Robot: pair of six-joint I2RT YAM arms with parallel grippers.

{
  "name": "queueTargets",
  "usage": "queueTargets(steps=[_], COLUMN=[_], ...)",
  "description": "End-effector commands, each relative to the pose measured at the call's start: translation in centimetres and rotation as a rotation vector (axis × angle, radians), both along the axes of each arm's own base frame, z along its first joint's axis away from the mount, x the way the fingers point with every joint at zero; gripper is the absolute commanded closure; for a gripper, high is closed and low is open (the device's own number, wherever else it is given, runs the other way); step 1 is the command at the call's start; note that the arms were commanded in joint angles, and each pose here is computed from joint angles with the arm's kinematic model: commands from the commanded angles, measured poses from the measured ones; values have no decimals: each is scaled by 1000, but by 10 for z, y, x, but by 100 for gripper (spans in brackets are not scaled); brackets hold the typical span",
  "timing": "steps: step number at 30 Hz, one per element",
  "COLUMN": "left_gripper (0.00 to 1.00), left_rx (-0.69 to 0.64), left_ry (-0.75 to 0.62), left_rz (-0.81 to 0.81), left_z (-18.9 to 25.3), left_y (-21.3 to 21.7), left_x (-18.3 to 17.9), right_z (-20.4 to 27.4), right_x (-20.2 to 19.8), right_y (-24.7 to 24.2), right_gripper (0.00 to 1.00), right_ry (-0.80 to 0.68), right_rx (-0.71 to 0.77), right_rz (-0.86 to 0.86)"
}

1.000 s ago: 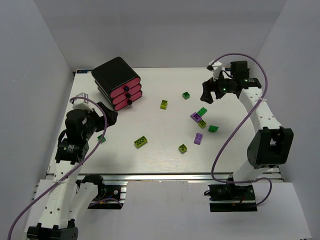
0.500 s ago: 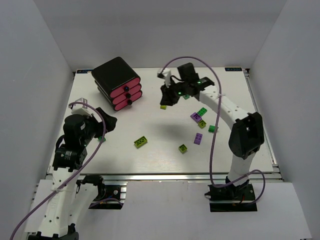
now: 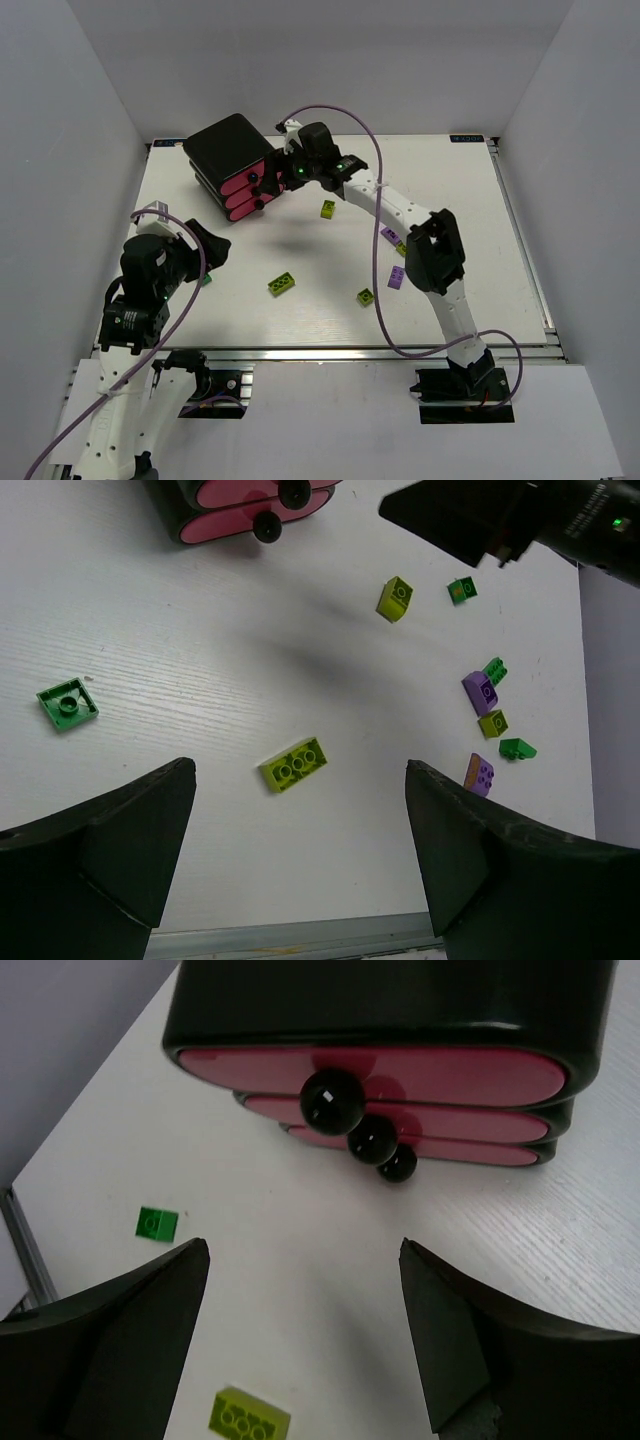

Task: Sort the legos into containers by color

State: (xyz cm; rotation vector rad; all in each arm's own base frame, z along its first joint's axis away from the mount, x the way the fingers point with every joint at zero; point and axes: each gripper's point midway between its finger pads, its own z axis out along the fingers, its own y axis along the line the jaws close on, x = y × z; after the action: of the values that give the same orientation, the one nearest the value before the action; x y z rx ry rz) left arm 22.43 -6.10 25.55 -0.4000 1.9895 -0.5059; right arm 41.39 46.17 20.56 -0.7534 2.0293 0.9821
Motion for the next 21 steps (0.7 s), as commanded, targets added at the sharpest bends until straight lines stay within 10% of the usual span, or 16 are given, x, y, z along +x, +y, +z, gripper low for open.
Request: queueTargets(steps=[1, 21], left_gripper=[5, 5], left_rx=[-19, -24], left_ry=[-20, -13], left_rz=[23, 39], left_z=[10, 10], left_y=[2, 4], left_x=[-3, -2], right_z=[24, -1], right_x=[21, 49], right_y=[23, 62], right_gripper=[18, 27], right_ry=[-29, -52], right_rx=[99, 199], right_rz=[-89, -158])
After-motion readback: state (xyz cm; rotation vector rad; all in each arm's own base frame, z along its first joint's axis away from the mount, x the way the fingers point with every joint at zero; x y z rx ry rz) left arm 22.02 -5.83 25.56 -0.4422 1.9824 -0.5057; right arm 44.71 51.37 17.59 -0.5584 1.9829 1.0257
